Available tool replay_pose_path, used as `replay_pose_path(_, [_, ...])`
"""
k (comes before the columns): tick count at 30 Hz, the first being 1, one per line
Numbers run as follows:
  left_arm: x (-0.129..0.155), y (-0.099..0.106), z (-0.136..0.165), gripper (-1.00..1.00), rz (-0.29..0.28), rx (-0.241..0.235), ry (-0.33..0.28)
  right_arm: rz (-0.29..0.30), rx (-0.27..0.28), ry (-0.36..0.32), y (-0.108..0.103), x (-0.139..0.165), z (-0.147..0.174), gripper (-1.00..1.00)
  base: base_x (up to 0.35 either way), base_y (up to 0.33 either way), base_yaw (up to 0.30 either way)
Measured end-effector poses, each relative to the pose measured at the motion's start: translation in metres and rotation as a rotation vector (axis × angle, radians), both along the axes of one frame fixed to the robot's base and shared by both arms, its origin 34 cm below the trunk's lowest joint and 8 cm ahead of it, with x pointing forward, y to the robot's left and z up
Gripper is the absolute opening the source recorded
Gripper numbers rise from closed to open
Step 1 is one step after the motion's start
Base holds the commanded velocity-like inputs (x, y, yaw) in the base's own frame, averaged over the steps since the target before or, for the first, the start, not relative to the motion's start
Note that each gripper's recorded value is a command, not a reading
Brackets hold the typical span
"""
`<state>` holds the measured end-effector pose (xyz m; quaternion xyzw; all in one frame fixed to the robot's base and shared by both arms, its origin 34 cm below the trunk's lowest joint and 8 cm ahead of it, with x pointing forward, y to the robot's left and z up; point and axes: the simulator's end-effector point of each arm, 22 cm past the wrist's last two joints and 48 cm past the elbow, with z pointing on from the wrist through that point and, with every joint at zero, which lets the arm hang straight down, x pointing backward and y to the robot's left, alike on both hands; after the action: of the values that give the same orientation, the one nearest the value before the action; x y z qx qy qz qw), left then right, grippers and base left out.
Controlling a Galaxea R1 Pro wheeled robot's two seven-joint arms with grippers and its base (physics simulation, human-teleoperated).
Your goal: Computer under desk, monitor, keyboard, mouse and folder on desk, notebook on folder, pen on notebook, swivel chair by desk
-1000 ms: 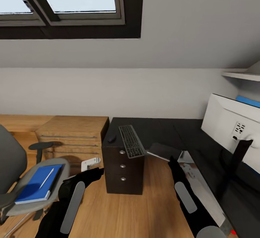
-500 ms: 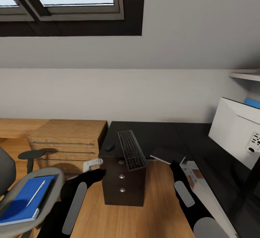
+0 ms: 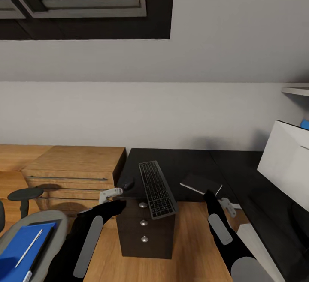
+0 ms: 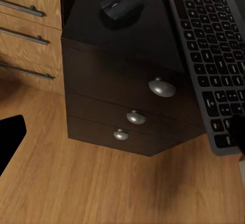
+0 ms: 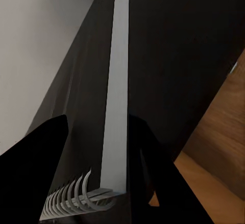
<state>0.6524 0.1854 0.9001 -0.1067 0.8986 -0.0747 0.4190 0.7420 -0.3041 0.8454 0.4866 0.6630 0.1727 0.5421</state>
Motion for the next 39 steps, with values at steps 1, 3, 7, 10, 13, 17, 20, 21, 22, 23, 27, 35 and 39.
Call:
replay_pose_path(1, [0.000, 0.000, 0.001, 1.00, 0.000, -0.001, -0.001, -0.003, -0.001, -0.002, -0.001, 0.000, 0.001, -1.00, 0.045, 0.000, 0.000])
replay_pose_path(3, [0.000, 0.000, 0.002, 1.00, -0.001, -0.001, -0.003, -0.004, -0.001, -0.004, -0.002, 0.000, 0.001, -1.00, 0.030, 0.000, 0.000])
replay_pose_path(7, [0.001, 0.000, 0.008, 1.00, 0.000, -0.003, -0.017, -0.006, 0.001, -0.008, -0.003, 0.001, 0.002, -1.00, 0.013, 0.000, 0.000])
replay_pose_path(10, [0.002, 0.001, 0.014, 1.00, 0.002, -0.004, -0.030, -0.004, 0.000, -0.016, -0.003, 0.002, 0.005, -1.00, 0.004, 0.000, 0.000])
replay_pose_path(13, [0.003, 0.001, 0.015, 1.00, 0.003, -0.004, -0.034, 0.005, -0.001, -0.036, -0.001, 0.004, 0.009, -1.00, 0.002, 0.000, 0.000])
replay_pose_path(17, [0.003, 0.001, 0.009, 1.00, 0.004, -0.004, -0.034, 0.011, -0.002, -0.047, -0.001, 0.006, 0.005, -1.00, 0.000, 0.000, 0.000])
replay_pose_path(20, [0.003, 0.001, 0.005, 1.00, 0.005, -0.004, -0.034, 0.011, -0.003, -0.052, -0.001, 0.006, 0.002, -1.00, 0.000, 0.000, 0.000])
replay_pose_path(21, [0.003, 0.001, 0.004, 1.00, 0.005, -0.004, -0.034, 0.011, -0.003, -0.053, -0.001, 0.007, 0.001, -1.00, 0.000, 0.000, 0.000])
replay_pose_path(22, [0.003, 0.001, 0.002, 1.00, 0.005, -0.004, -0.034, 0.012, -0.003, -0.056, -0.001, 0.007, 0.000, -1.00, 0.000, 0.000, 0.000])
replay_pose_path(23, [0.003, 0.001, 0.000, 1.00, 0.005, -0.004, -0.034, 0.013, -0.003, -0.059, 0.000, 0.008, 0.000, -1.00, 0.000, 0.000, 0.000])
replay_pose_path(27, [0.003, 0.001, -0.006, 1.00, 0.005, -0.004, -0.034, 0.028, -0.005, -0.103, 0.003, 0.013, 0.008, -1.00, 0.000, 0.000, 0.000])
replay_pose_path(35, [0.003, 0.001, -0.019, 1.00, 0.006, -0.004, -0.033, 0.038, -0.003, -0.140, 0.007, 0.017, 0.008, -1.00, 0.000, 0.000, 0.000])
replay_pose_path(39, [0.003, 0.001, -0.025, 1.00, 0.005, -0.004, -0.033, 0.038, -0.003, -0.143, 0.007, 0.017, 0.002, -1.00, 0.000, 0.000, 0.000])
